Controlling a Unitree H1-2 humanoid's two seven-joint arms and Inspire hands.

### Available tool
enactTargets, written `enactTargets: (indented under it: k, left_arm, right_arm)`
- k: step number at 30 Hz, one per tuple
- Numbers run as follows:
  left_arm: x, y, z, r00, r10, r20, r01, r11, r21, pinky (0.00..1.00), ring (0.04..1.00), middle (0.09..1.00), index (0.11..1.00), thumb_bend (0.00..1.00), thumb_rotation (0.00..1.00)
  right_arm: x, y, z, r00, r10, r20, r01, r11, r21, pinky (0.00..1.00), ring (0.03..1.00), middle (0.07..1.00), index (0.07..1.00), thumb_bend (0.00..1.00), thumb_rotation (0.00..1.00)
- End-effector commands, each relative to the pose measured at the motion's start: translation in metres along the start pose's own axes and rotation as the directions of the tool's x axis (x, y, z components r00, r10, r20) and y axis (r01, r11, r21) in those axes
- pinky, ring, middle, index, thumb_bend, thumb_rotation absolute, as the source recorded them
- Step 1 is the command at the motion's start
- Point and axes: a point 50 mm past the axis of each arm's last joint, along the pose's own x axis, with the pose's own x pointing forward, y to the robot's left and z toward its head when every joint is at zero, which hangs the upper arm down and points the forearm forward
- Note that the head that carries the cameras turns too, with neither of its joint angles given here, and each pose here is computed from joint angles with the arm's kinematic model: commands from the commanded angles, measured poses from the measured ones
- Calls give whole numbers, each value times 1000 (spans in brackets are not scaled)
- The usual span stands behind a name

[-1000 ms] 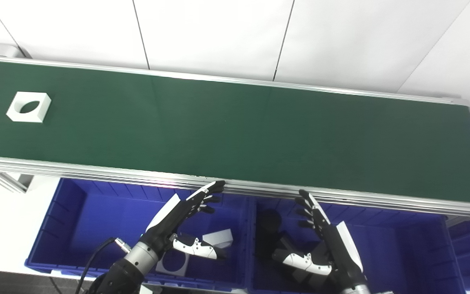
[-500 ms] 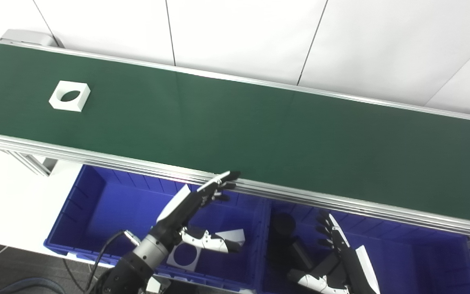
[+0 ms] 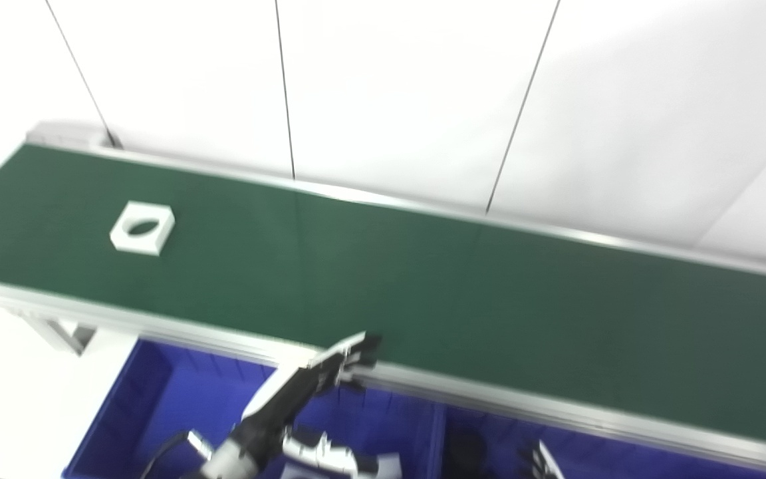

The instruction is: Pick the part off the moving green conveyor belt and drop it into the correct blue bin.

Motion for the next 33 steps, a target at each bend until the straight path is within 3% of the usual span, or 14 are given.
enactTargets:
  k: [1,5,13,15,21,29,33]
  left_arm:
    - [5,10,5,998,-5,68,4,1000,28,661,836,920,909,880,213]
    - [11,24,3,996,-25,80,18,997,79,675,849,925,899,896,243]
    - [28,59,11,989,-27,146,0,984,179,713,847,916,880,918,211]
    - [33,68,12,987,-30,156,-2,980,201,671,836,924,884,917,218]
    - [49,93,17,982,-29,186,-20,967,253,729,845,913,878,886,176]
    - [71,123,37,979,-24,200,-48,937,347,729,839,912,899,849,216]
    - [79,132,45,981,-19,193,-56,925,375,794,881,918,916,845,212]
  right_arm:
    - [3,-2,9,997,-26,72,26,1000,4,792,876,911,961,874,294]
    - [5,0,8,997,-27,67,27,1000,-1,788,875,911,958,879,300]
    - [7,0,4,997,-28,66,29,1000,-2,782,874,908,956,898,307]
    - [7,0,3,998,-30,63,30,1000,-4,770,868,908,957,894,300]
    - [10,-4,0,997,-34,68,35,999,-13,765,856,900,949,902,278]
    - [10,-6,-6,995,-38,92,38,999,-3,743,845,895,947,897,282]
    - [10,-8,-8,995,-41,94,41,999,3,734,835,886,947,902,294]
